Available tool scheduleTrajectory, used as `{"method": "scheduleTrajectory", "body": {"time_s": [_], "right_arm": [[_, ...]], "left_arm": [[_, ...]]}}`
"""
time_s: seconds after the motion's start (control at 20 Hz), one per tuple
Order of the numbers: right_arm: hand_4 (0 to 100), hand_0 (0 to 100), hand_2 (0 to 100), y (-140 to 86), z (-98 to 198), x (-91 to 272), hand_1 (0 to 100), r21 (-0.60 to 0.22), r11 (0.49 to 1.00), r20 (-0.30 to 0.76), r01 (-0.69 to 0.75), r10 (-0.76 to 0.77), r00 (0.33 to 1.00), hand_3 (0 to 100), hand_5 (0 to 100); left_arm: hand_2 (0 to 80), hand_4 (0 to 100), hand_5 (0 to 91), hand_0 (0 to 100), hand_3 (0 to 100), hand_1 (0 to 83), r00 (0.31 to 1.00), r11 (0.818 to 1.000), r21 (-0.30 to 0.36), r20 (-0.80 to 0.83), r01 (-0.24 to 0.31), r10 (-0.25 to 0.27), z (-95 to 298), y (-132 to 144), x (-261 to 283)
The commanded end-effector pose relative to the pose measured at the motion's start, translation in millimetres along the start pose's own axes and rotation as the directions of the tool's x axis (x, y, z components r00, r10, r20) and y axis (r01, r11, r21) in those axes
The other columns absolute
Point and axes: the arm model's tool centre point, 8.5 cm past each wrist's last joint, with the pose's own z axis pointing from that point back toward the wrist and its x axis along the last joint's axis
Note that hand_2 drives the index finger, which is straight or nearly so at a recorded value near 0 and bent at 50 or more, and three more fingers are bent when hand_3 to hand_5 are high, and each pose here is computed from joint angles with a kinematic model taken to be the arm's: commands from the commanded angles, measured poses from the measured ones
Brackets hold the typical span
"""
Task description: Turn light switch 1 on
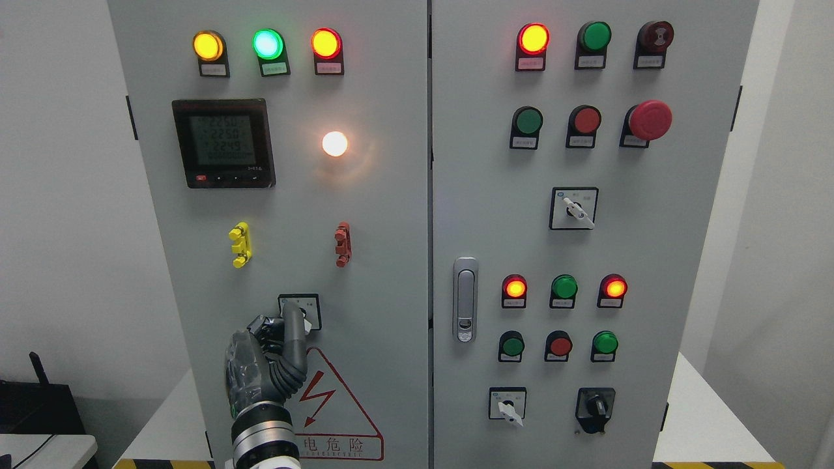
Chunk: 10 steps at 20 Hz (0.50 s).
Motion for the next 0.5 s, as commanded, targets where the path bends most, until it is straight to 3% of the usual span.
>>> {"method": "scheduleTrajectory", "body": {"time_s": [0.0, 0.2, 0.45], "right_arm": [[0, 12, 0, 1.0, 0.0, -0.1, 39, 0.003, 1.000, -0.001, 0.006, -0.006, 1.000, 0, 0], [0, 12, 0, 1.0, 0.0, -0.1, 39, 0.003, 1.000, -0.001, 0.006, -0.006, 1.000, 0, 0], [0, 12, 0, 1.0, 0.0, -0.1, 39, 0.003, 1.000, -0.001, 0.006, -0.006, 1.000, 0, 0]], "left_arm": [[62.3, 82, 77.3, 57, 76, 17.7, 1.000, 1.000, -0.005, 0.000, -0.010, 0.010, -0.2, -0.5, -0.1], [62.4, 82, 77.6, 59, 77, 12.8, 1.000, 1.000, -0.007, 0.001, -0.010, 0.010, -0.1, -0.6, 0.1], [62.5, 82, 77.7, 56, 77, 12.5, 1.000, 1.000, -0.007, 0.002, -0.011, 0.011, 0.0, -0.4, 0.5]]}}
